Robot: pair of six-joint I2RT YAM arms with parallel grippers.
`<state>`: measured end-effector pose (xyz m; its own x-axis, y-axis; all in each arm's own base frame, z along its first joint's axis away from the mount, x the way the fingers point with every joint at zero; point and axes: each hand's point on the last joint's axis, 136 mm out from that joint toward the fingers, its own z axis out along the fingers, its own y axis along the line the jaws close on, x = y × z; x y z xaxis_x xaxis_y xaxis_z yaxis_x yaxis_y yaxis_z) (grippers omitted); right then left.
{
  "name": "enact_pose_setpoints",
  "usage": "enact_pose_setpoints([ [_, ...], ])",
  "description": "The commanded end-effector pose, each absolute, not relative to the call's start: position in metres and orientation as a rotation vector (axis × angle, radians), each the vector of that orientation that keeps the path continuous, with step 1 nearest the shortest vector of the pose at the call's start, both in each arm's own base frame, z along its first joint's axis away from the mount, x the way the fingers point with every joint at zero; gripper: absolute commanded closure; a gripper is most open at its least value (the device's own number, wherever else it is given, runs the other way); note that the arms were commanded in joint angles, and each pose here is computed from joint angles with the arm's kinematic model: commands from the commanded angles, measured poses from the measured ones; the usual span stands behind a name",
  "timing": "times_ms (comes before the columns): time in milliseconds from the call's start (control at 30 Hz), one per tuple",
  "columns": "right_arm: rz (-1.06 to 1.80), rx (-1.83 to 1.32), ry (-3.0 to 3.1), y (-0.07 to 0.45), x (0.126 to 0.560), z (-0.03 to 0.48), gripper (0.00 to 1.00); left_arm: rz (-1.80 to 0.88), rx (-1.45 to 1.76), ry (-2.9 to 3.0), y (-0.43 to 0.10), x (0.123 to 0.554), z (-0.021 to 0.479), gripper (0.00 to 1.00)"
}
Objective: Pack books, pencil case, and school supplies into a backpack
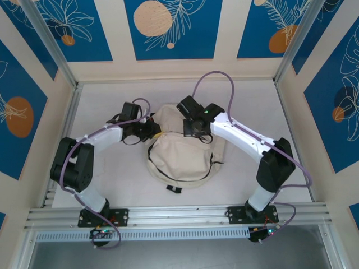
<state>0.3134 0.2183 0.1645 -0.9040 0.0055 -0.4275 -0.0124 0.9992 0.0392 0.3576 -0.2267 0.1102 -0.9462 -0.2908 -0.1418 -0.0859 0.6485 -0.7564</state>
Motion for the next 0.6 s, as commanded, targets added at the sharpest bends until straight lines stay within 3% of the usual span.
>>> enact_pose_setpoints([
  [0,-0.198,0.242,2.661,0.144,0.295,0.172,1.0,-1.036,-0.328,2.617,-0.203,0.365,0.112,1.0],
  [167,-0.264,0.429,2.689,0.095,0.274,0.149,1.0,-1.015,-0.344,2.625,-0.197,0.367,0.111,1.0],
  [267,-0.123,0.404,2.733,0.102,0.277,0.138,1.0,-1.026,-0.344,2.626,-0.197,0.368,0.113,1.0],
  [300,-0.049,0.373,2.738,0.111,0.28,0.139,0.95,-1.026,-0.349,2.628,-0.197,0.369,0.115,0.93],
  [367,0.079,0.313,2.706,0.127,0.287,0.152,0.56,-0.996,-0.342,2.628,-0.193,0.369,0.122,0.58],
  [400,0.119,0.293,2.667,0.13,0.291,0.163,0.39,-0.962,-0.34,2.625,-0.188,0.37,0.127,0.45],
  [467,0.164,0.274,2.564,0.127,0.301,0.187,0.21,-0.863,-0.339,2.604,-0.173,0.373,0.141,0.31],
  [567,0.168,0.247,2.391,0.109,0.318,0.226,0.06,-0.66,-0.378,2.551,-0.136,0.379,0.164,0.15],
])
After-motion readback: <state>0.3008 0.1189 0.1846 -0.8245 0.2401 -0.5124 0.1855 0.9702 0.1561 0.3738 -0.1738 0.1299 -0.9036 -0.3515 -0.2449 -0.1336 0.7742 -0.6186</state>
